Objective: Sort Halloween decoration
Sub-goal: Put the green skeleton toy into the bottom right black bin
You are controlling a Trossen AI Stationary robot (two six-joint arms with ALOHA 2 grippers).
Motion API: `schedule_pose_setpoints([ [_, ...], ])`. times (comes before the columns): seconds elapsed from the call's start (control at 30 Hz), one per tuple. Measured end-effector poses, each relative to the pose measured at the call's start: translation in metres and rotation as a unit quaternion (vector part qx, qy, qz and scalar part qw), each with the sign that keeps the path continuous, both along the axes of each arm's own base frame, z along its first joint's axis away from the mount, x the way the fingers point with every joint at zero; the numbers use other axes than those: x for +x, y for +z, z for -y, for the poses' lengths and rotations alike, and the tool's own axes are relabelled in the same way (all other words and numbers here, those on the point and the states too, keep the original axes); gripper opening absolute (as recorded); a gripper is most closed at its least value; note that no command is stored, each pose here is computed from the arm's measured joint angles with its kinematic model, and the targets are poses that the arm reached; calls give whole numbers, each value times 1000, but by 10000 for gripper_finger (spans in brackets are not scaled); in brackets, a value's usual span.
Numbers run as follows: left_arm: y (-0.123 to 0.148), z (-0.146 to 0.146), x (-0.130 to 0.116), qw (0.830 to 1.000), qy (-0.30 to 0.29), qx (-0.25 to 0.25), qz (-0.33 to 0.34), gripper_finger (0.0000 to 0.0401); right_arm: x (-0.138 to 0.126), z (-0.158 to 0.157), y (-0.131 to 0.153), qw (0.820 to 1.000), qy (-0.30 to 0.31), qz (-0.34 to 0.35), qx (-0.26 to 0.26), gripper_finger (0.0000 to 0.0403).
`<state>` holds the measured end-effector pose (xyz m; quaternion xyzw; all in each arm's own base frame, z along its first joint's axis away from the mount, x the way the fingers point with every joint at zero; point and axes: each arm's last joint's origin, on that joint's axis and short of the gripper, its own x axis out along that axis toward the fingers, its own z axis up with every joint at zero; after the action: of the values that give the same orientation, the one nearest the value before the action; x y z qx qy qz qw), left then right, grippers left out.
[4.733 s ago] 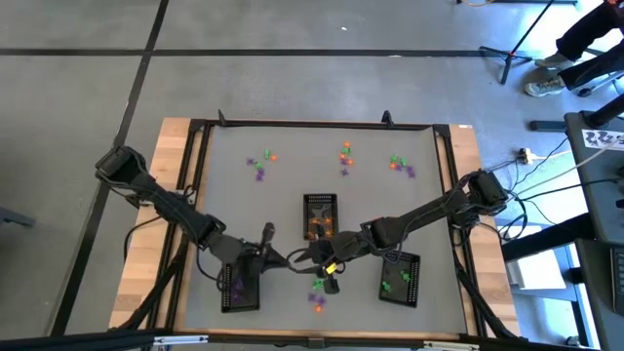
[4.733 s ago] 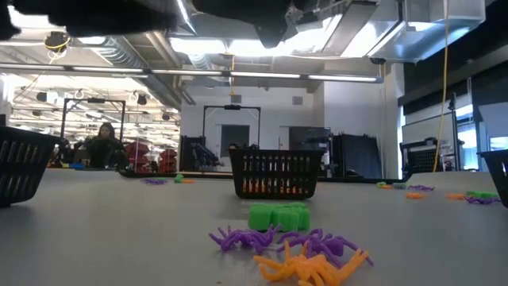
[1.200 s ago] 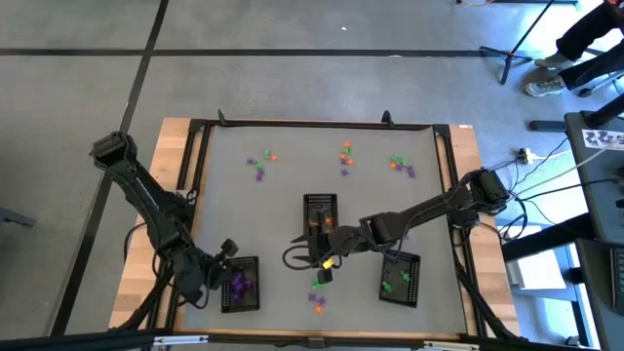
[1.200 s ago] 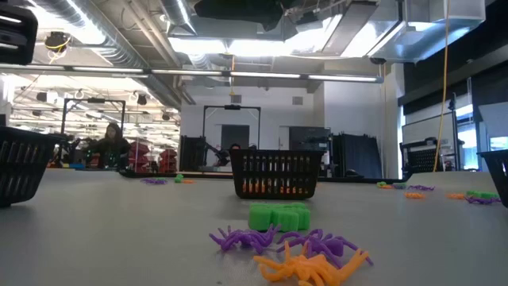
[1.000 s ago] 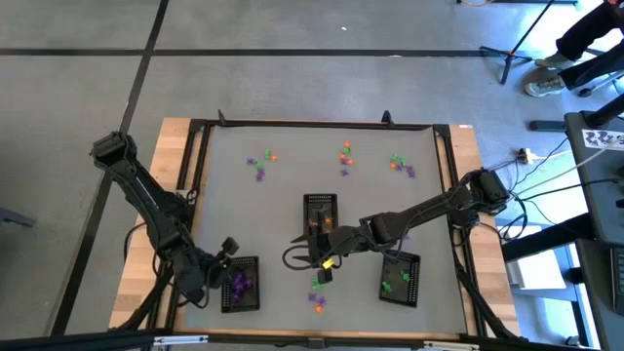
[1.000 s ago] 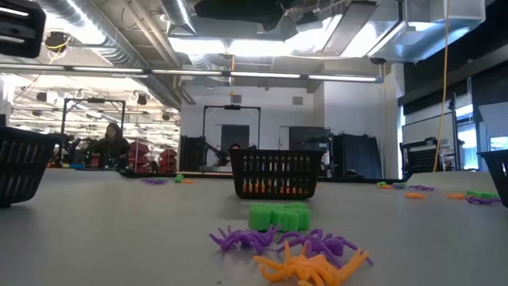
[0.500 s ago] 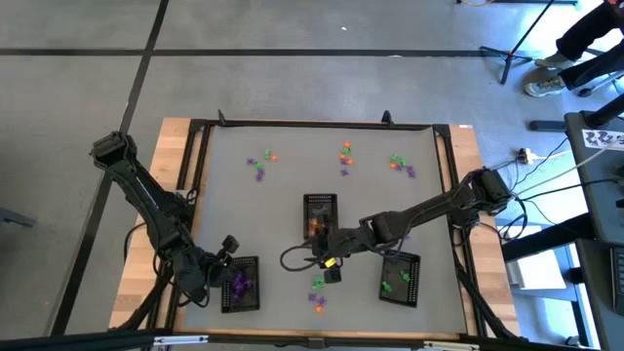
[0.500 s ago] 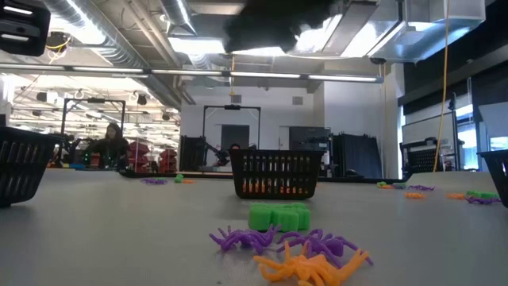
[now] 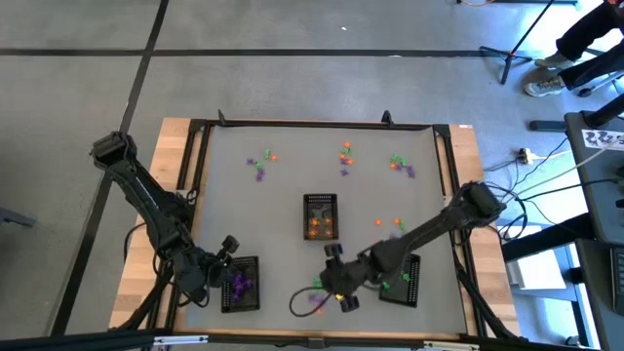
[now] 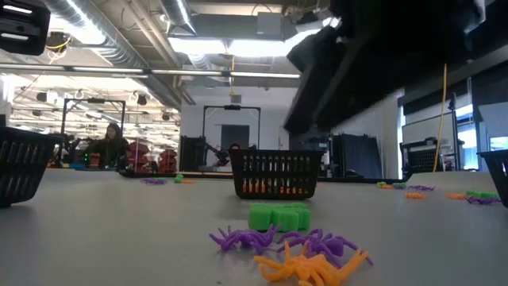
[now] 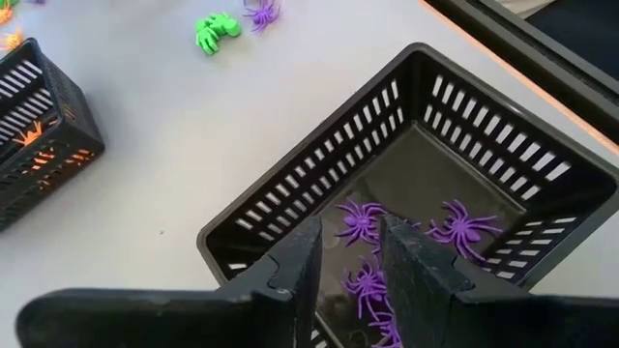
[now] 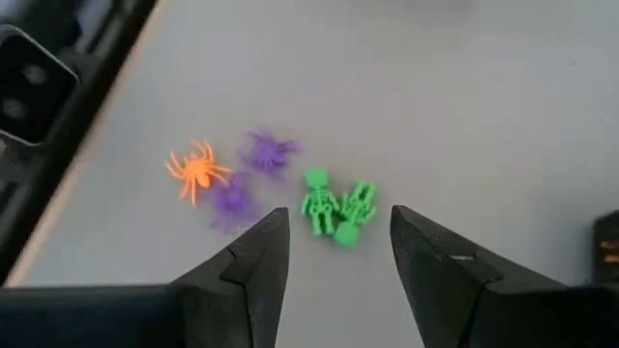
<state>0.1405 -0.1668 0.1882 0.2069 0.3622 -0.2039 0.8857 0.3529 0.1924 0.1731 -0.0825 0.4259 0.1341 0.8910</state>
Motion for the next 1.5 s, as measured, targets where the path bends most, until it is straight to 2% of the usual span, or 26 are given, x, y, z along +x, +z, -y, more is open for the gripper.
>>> schedule_pose_setpoints([
  [0.23, 0, 0, 0, 1000, -1, -2, -1, 99, 8, 2, -29, 998, -34, -6, -46, 181],
  [0.43, 0, 0, 0, 1000, -1, -1, -1, 99, 11, 5, -44, 997, -56, -24, -42, 181],
  [0.57, 0, 0, 0, 1000, -1, -2, -1, 99, 12, 6, -45, 997, -59, -25, -45, 172],
  [0.67, 0, 0, 0, 1000, -1, -1, -1, 99, 11, 6, -44, 997, -61, -22, -50, 142],
  [0.9, 0, 0, 0, 1000, -1, -1, -1, 99, 11, 7, -45, 997, -60, -25, -53, 27],
  [0.97, 0, 0, 0, 1000, -1, -1, -1, 99, 11, 7, -45, 996, -59, -26, -54, 8],
  [1.1, 0, 0, 0, 1000, -1, -1, -1, 99, 10, 7, -43, 996, -58, -38, -60, 13],
  [1.3, 0, 0, 0, 1000, -1, -1, -1, 99, 10, 6, -25, 993, -61, -63, -74, 5],
  [1.5, 0, 0, 0, 1000, -1, -1, -1, 99, 19, 2, -18, 998, -41, -40, -27, 9],
])
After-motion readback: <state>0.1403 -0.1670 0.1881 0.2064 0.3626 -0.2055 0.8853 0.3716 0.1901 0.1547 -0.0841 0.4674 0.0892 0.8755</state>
